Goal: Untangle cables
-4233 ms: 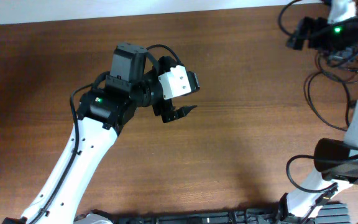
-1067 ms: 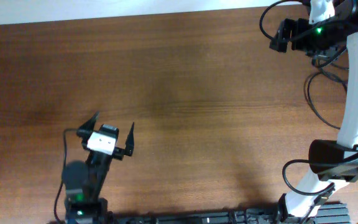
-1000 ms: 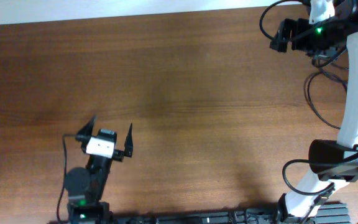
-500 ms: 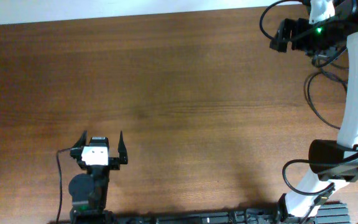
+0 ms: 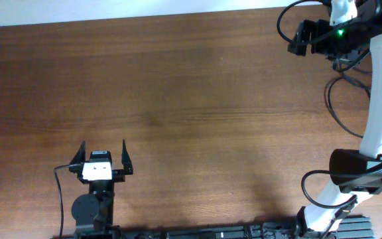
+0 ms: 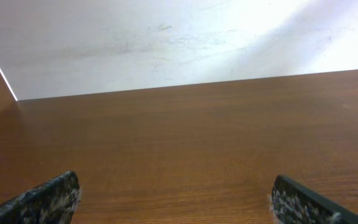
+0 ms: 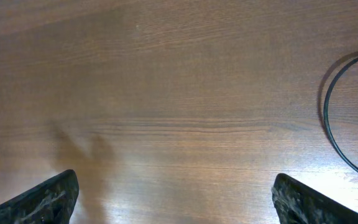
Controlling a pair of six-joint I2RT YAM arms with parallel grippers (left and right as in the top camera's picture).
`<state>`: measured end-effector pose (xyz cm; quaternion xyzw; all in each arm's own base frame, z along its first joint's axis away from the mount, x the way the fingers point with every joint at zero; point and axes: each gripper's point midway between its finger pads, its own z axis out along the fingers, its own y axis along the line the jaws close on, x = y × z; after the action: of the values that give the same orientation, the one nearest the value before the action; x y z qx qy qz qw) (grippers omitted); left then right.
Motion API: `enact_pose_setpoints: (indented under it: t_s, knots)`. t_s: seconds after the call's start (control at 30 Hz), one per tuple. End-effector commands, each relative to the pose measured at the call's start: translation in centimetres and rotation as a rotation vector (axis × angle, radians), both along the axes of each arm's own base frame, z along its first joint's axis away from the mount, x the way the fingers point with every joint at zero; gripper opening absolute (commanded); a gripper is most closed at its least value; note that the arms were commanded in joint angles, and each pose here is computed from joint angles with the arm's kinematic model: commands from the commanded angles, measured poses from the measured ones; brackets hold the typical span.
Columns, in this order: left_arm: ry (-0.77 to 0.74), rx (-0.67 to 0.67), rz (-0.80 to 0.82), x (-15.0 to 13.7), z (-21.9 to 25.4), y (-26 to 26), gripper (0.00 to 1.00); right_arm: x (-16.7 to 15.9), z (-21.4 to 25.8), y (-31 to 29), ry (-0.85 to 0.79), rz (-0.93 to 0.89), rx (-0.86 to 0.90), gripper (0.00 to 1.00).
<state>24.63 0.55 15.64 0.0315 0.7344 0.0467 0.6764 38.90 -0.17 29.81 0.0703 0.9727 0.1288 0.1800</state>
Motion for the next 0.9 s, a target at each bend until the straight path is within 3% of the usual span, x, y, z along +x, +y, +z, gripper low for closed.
enact_pose_setpoints:
  t_s: [0.0,0.87]
  knots:
    - [-0.001,-0.007,-0.004,-0.05,-0.04,-0.07,0.99,-0.22,0.66,0.36,-0.021,0.017,0.001,0.99]
    - [-0.001,-0.001,0.006,-0.06,-0.02,0.10,0.99,-0.22,0.66,0.36,-0.021,0.017,0.001,0.99]
